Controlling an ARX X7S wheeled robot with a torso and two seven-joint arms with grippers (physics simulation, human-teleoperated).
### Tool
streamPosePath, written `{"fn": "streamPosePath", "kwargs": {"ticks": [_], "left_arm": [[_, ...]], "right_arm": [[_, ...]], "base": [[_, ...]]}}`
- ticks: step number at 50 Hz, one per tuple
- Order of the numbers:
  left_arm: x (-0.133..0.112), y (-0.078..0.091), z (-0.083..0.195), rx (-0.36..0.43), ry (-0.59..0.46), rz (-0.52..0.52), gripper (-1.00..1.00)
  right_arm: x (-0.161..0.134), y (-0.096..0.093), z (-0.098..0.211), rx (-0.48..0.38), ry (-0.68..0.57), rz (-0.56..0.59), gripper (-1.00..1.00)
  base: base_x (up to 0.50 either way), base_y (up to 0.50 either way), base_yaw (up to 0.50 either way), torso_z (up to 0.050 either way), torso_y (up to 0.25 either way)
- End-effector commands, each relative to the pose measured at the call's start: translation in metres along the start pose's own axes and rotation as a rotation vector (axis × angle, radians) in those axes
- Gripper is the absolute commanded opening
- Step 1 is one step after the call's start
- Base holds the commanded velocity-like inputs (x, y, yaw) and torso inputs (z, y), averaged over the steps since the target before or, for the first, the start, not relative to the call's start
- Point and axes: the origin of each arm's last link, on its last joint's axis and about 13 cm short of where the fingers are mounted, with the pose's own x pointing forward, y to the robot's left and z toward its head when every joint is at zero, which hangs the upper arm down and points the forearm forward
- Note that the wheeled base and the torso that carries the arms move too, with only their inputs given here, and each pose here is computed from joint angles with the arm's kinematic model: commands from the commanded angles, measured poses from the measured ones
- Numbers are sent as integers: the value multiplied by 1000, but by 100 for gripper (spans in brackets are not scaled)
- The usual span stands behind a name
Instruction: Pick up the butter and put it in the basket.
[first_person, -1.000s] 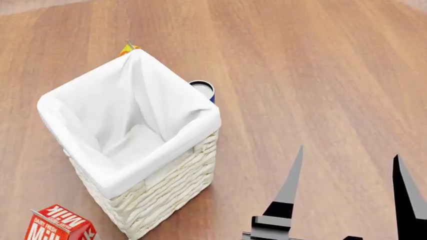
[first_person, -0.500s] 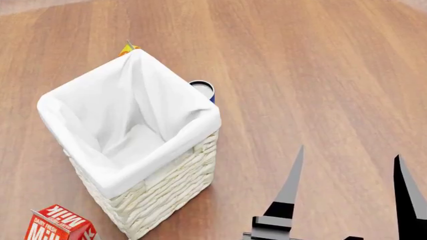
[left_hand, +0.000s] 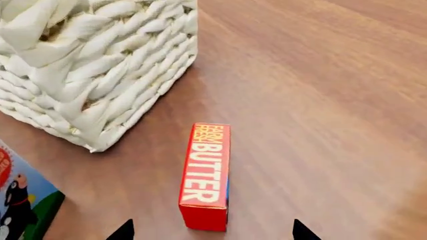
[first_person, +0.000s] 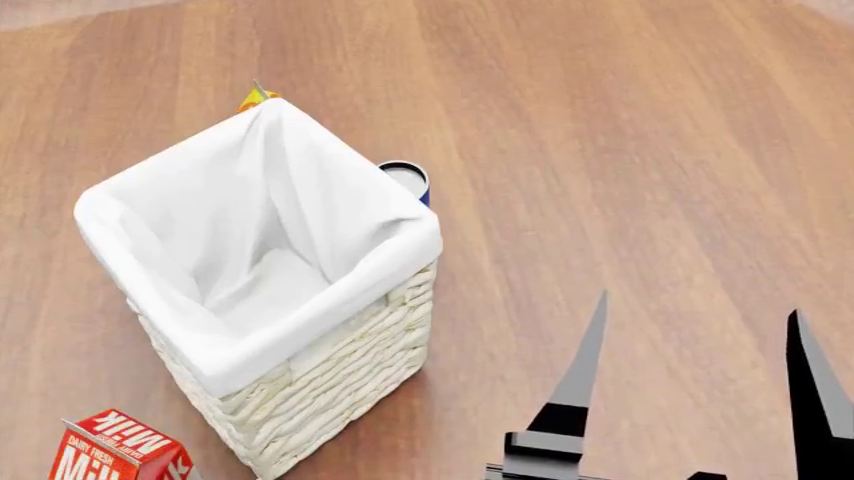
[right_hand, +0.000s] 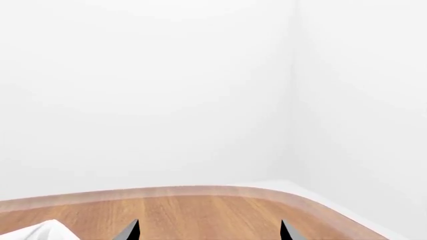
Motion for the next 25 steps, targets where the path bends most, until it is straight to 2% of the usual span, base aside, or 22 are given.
{"fn": "streamPosePath", "kwargs": {"ticks": [1,12,25], "left_arm": [[11,5,-7,29,31,-13,100],[19,10,-5,74,30,-7,100],[31,14,0,90,33,-1,100]], "right_arm": [[0,0,-1,-1,1,0,100],[0,0,-1,-2,3,1,100],[0,0,-2,-1,6,0,100]], "base": [[0,0,0,0,0],[0,0,0,0,0],[0,0,0,0,0]]}}
